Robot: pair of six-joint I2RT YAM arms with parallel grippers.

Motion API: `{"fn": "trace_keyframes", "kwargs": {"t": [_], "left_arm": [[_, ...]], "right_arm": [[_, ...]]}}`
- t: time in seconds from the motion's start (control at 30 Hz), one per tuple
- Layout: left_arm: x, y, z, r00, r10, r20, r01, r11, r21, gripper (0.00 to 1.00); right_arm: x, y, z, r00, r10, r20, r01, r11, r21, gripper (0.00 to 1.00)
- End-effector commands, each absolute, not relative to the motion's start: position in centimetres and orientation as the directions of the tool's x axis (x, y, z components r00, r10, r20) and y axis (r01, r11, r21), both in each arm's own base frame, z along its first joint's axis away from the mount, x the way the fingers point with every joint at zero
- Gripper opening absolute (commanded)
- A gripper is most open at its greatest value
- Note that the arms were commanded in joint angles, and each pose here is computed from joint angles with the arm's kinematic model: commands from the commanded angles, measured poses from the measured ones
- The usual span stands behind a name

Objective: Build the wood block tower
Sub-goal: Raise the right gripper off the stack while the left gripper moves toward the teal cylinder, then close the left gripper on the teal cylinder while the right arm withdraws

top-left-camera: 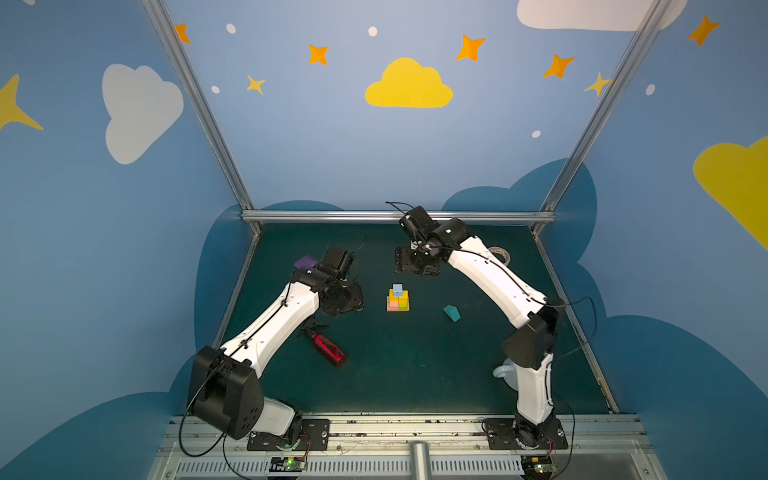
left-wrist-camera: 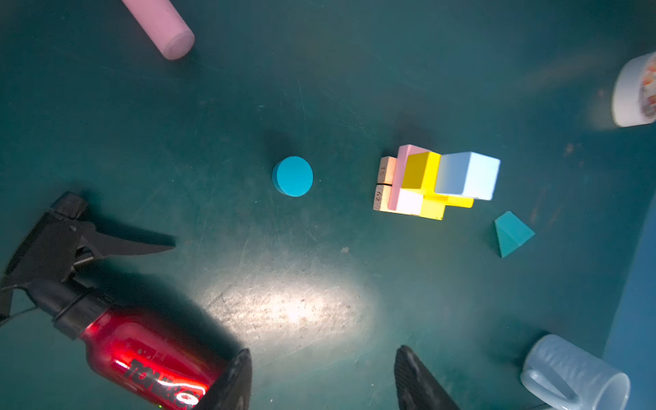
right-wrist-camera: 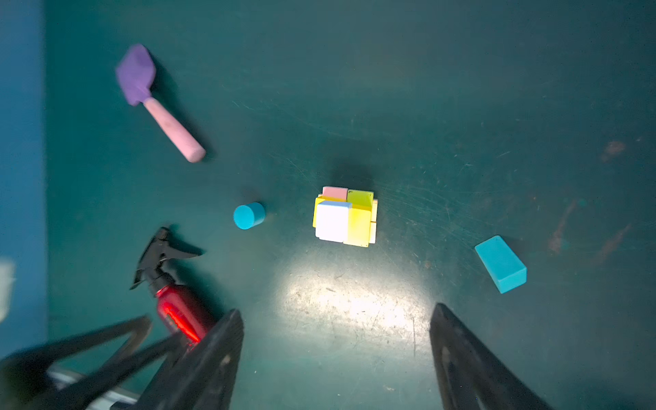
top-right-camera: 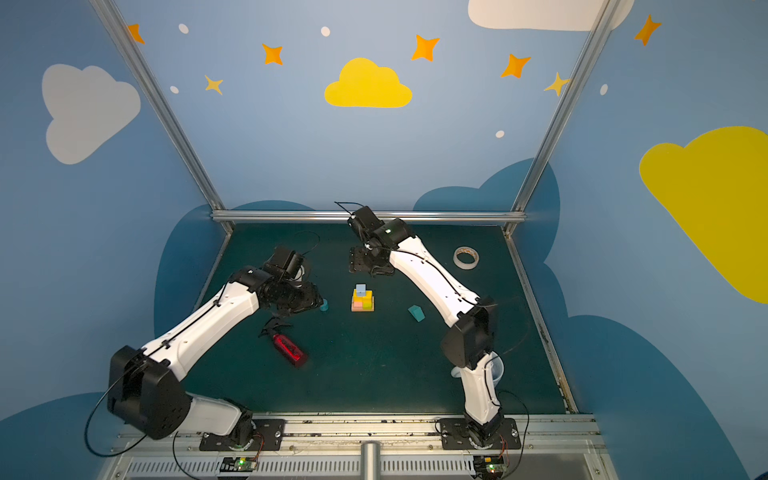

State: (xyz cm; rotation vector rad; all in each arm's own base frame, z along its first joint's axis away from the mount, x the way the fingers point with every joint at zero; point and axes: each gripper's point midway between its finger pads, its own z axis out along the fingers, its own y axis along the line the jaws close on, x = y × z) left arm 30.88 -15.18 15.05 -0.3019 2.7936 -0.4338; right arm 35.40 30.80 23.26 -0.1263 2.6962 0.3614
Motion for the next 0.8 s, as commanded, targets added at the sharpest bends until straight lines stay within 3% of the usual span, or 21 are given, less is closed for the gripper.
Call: {"fn": "trace_keyframes", "kwargs": {"t": [0.0,0.27,0.77], "left_arm": [[31.2,-14.4,14.0,-0.947,-0.230,-0.225,-0.174,0.954,-0.242,0.65],[32.7,-11.9,11.3,-0.965,-0.225,-0.135,-0.230,0.973,0.022,0.64],[35.1,-13.8,9.5,-0.953,-0.275,-0.127,-0.273,0.961,-0.036,0.65]], "right_arm": [[35.4,29.6,23.3,-0.896,-0.023,-0.443,-0.163,0.946,0.281,0.81],[35.3,26.1,21.8,-0.894,0.051,-0.445,-0.140,0.912,0.386,0.81],[32.9,24.7,19.3,-0.913,0.004,-0.407,-0.193,0.877,0.441,0.81]]}}
